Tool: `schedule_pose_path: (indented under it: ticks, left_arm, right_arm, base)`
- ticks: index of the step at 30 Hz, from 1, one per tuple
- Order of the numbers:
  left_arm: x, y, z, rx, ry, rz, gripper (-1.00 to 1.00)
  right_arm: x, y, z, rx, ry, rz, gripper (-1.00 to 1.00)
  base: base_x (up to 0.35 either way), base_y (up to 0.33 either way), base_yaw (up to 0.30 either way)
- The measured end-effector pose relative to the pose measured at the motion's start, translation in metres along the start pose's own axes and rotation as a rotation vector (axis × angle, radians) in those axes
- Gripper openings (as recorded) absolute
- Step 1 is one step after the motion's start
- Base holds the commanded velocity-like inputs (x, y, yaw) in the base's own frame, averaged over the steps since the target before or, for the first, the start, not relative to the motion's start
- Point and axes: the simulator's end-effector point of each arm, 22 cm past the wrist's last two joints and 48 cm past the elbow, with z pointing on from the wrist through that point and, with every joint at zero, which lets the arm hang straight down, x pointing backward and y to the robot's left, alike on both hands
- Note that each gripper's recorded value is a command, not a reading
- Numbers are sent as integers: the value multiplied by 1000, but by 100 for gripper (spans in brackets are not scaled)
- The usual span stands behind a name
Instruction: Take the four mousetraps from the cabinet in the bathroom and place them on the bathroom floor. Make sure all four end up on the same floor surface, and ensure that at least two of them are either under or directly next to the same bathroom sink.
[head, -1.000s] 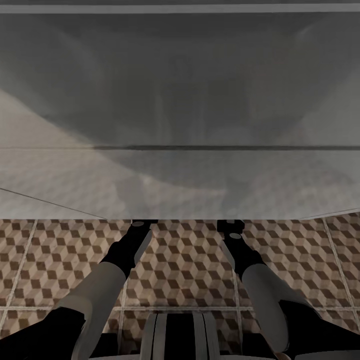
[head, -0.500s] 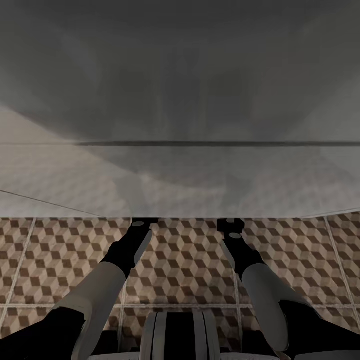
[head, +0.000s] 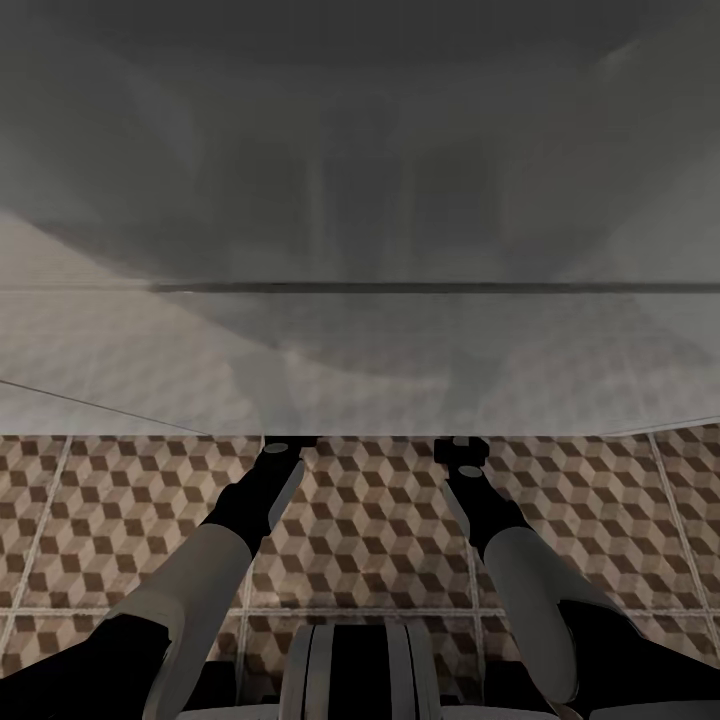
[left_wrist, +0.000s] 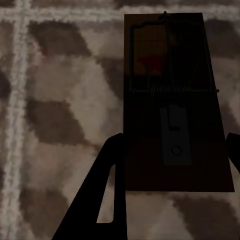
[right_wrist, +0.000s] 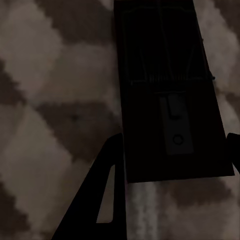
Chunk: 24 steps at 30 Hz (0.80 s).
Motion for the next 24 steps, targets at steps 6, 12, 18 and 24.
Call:
schedule_pose_path:
  ticks: [6, 12, 18, 24]
  left_arm:
    - [1, 0, 0, 2, 2, 0, -100]
    - [1, -1, 0, 3, 3, 1, -100]
    - [1, -1, 0, 3, 3, 1, -100]
    - [2, -1, 0, 3, 3, 2, -100]
  right_arm:
    - [0, 0, 0, 0, 0, 0, -100]
    - [0, 0, 0, 0, 0, -2, -100]
    - [0, 0, 0, -1, 1, -3, -100]
    - [1, 0, 0, -1, 2, -3, -100]
  base:
    - [0, 0, 0]
    - [0, 0, 0]
    - [0, 0, 0]
    - [0, 0, 0]
